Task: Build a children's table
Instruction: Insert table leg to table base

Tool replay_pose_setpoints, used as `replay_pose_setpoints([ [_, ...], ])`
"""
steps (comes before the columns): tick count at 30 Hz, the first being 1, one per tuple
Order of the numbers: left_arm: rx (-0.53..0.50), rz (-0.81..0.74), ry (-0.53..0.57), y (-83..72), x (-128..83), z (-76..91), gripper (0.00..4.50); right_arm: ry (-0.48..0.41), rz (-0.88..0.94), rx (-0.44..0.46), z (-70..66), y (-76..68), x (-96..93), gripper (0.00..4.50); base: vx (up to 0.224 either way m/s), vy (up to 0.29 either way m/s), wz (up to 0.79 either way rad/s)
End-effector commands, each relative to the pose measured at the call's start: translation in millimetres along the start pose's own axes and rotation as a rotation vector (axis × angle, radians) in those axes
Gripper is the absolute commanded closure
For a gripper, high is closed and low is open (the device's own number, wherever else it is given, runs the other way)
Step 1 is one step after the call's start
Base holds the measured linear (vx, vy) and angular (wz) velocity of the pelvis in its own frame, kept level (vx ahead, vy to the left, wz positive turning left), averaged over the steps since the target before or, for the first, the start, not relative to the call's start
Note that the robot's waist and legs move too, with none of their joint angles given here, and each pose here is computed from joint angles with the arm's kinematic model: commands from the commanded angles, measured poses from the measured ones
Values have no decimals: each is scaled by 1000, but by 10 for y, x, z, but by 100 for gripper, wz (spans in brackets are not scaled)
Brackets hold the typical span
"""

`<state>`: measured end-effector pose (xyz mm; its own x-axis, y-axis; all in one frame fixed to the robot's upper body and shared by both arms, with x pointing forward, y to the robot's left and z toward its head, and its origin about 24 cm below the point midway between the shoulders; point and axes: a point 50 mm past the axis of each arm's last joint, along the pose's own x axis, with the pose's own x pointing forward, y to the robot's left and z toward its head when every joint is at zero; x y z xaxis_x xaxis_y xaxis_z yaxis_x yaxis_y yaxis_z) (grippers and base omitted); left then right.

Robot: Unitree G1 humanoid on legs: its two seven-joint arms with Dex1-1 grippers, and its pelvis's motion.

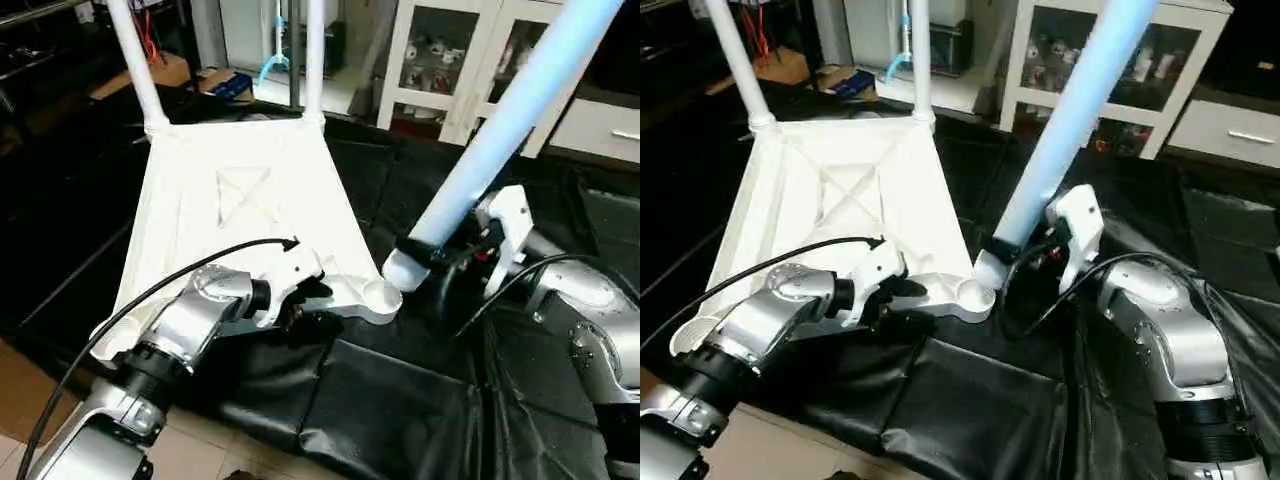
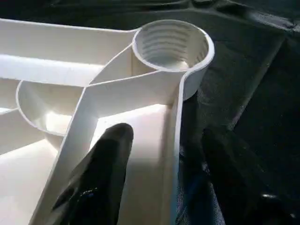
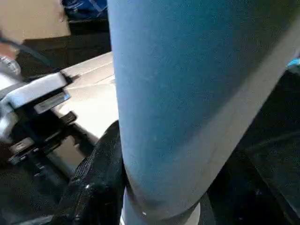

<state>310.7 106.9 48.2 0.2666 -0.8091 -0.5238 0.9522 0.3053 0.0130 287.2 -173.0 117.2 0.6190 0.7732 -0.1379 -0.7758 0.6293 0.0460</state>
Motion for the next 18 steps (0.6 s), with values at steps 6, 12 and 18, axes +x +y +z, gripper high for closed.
replay_pose_setpoints([
  [6,-30,4,133,-13,45,-236,263,-11,39,7,64,-35,82,266,0,0,0],
  [12,-28,-26,193,-78,85,-325,312,-49,0,43,80,-137,163,266,0,0,0],
  [18,-39,-43,209,-100,92,-356,368,-62,8,55,97,-158,230,266,0,0,0],
])
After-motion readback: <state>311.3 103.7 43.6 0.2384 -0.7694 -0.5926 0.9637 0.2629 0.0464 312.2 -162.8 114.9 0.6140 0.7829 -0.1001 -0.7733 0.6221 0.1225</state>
